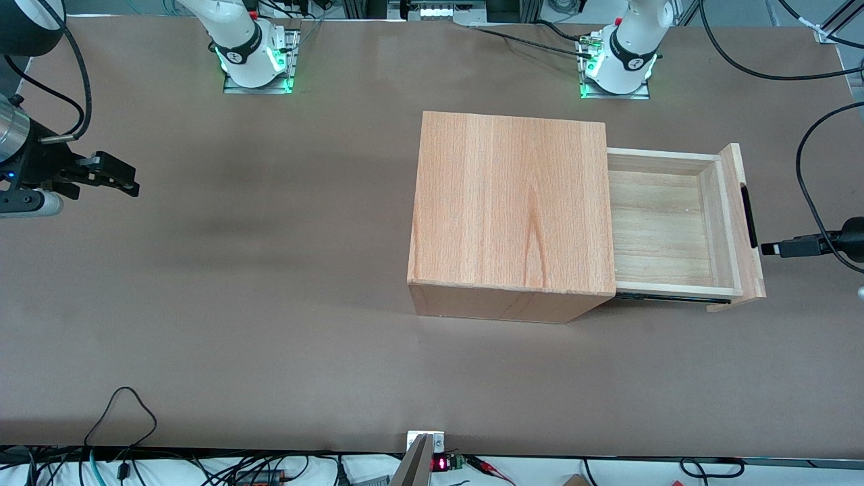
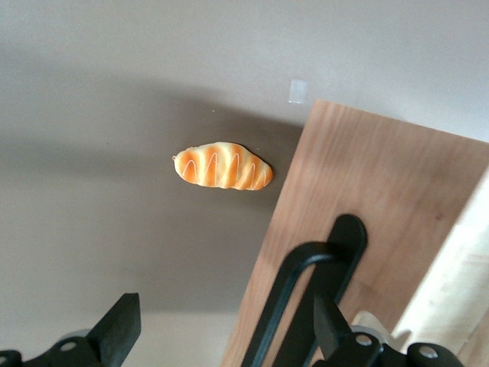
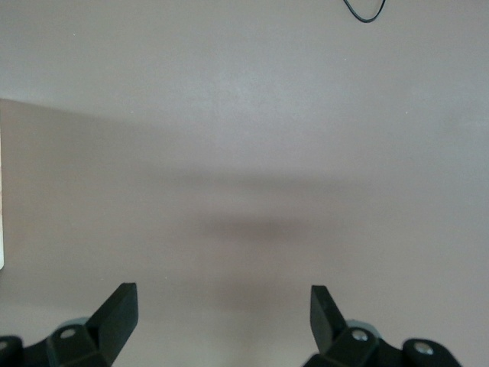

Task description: Open top drawer with left arm

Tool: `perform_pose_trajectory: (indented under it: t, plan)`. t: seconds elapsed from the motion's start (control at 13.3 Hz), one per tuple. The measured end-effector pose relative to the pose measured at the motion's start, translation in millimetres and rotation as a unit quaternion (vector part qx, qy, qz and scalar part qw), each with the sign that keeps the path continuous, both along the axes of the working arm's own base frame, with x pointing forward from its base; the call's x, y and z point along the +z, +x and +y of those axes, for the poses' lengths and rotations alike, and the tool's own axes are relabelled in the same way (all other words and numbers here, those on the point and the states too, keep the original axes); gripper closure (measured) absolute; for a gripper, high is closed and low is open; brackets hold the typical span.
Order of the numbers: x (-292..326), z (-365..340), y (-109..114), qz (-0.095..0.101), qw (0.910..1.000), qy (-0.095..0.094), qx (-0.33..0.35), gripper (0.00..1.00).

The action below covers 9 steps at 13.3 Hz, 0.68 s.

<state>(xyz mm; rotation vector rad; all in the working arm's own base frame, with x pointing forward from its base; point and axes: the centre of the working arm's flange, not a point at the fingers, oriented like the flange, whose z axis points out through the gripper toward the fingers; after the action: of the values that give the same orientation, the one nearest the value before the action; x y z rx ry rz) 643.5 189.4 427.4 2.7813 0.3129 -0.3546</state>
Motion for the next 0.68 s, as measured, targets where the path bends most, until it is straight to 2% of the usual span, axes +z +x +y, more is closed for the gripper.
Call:
perform_pose_trajectory:
  t: [0.68]
  plan:
    - [73,-44,0,-0.025,0.9988,0.002,-0.043,0.0]
